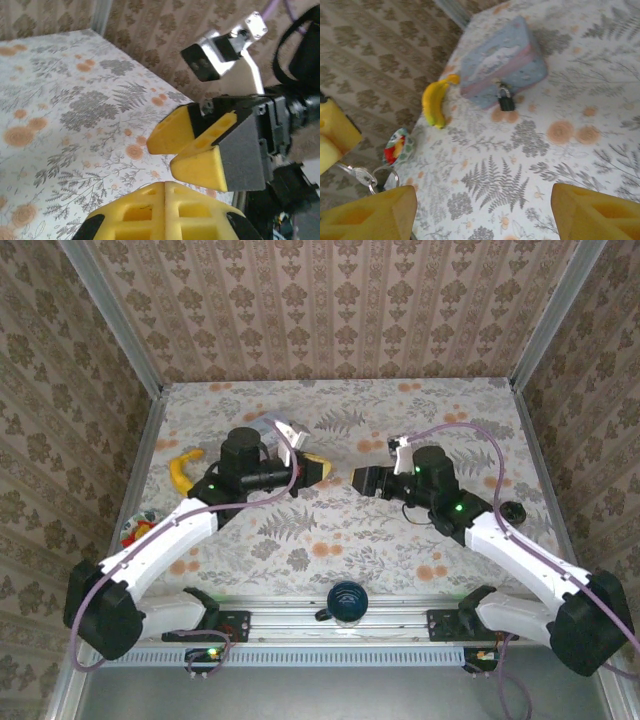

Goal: Unlock the padlock with the key

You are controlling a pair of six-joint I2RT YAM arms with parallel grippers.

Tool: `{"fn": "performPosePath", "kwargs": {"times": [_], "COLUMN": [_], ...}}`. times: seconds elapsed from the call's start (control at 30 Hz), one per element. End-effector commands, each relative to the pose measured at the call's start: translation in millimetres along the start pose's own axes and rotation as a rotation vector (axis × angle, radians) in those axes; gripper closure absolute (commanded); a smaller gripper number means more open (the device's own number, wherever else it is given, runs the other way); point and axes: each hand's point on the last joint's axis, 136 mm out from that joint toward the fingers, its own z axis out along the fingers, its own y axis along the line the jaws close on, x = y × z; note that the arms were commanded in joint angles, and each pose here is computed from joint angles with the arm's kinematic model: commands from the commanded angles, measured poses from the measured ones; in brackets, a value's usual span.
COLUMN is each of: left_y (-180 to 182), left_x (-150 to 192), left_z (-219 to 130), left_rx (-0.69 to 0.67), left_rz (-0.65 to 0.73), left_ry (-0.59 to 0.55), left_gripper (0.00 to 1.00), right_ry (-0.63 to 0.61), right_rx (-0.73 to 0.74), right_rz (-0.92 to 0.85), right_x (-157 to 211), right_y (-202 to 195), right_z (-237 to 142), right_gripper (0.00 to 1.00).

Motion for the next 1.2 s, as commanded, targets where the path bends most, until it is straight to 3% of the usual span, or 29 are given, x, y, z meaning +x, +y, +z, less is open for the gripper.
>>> {"fn": "performPosePath", "kwargs": {"times": [0.0, 0.17, 0.37, 0.5, 1.17], "left_y": [-26, -39, -48, -52, -57], "left_x": [7, -2, -13, -19, -27], "left_z": [-10, -10, -9, -10, -17], "left_rx": [0.119, 0.187, 0.253, 0.27, 0.316], "left_rz": [0.103, 0.132, 0.113, 0.102, 0.087], "left_ry": [0.069, 0.061, 0.023, -0.006, -0.064], "left_gripper": [1.0, 1.0, 1.0, 1.0, 1.0], "right_ry": [-0.084, -0.125, -0.085, -0.079, -0.052], "right_rx": [-0.177, -0.29, -0.408, -0.451, -0.544], "right_rz": [-0.135, -0.211, -0.284, -0.285, -0.255], "right_x": [-17, -24, -13, -9, -8], "right_y": [40, 68, 94, 99, 111], "right_z": [-17, -30, -29, -27, -21], "right_gripper": [0.26, 0.29, 0.37, 0.45, 0.6]}}
